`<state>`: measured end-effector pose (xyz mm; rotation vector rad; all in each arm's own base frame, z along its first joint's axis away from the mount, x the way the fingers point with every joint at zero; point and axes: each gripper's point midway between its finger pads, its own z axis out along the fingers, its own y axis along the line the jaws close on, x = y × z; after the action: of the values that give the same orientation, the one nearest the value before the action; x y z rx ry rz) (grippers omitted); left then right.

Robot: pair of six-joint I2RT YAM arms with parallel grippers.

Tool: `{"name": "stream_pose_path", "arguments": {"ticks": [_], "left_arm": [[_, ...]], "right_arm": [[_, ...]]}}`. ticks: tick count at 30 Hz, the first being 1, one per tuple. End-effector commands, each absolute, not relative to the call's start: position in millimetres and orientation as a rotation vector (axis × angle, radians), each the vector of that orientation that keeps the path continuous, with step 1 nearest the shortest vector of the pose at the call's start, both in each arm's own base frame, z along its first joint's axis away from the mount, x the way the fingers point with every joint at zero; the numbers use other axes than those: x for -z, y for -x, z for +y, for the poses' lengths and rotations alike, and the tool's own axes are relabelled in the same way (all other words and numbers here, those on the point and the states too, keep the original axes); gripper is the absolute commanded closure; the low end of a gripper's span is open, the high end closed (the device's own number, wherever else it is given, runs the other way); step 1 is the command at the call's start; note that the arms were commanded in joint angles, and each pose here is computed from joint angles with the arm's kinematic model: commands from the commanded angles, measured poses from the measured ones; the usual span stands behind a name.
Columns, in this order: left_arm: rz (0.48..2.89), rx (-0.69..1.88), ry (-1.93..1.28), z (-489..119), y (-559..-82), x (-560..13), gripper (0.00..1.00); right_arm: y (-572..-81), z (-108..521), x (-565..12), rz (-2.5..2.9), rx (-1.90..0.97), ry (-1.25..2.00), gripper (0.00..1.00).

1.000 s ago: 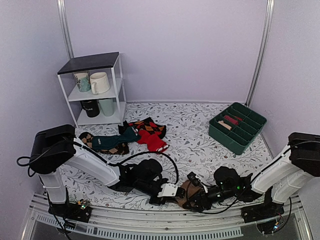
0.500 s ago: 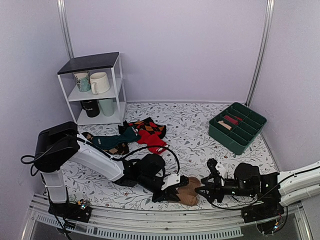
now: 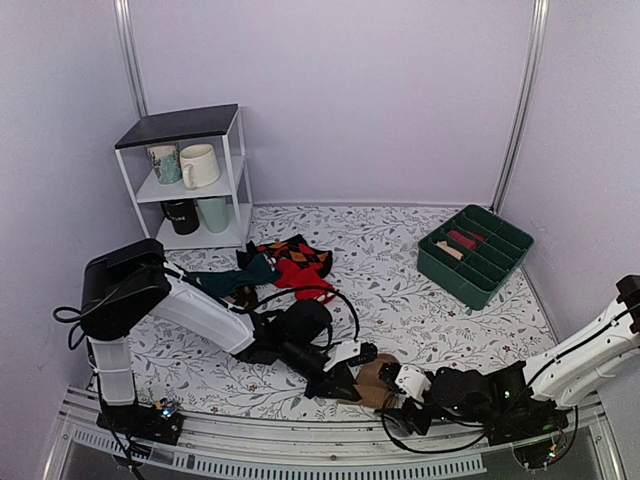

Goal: Roll the socks
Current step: Roll a pair of socks at the center of the board.

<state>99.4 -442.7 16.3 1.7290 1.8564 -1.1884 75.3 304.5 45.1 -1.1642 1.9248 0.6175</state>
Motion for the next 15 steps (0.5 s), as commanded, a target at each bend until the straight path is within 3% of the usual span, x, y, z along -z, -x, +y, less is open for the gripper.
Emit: {"name": "stream_pose_path", "arguments": {"ticks": [1, 4, 10, 15], "left_arm": [[2.297, 0.938, -1.804, -372.2, -86.3, 69.8, 1.00], [2.297, 0.939, -1.806, -371.7, -86.3, 70.3, 1.00], [2.291, 0.938, -1.812, -372.1, -86.3, 70.7, 1.00], [2.284, 0.936, -1.818, -374.3, -87.3, 70.7, 1.00]], "right_arm": [[-77.8, 321.2, -59.8, 1.854, -0.584, 1.149, 0.40], [-75.3, 323.9, -60.1, 1.849, -0.595, 1.160, 0.41], [-67.4, 322.4, -50.2, 1.898, -0.647, 1.168, 0.57], [-63.6, 323.9, -41.4, 1.937, -0.663, 1.170, 0.63]]}}
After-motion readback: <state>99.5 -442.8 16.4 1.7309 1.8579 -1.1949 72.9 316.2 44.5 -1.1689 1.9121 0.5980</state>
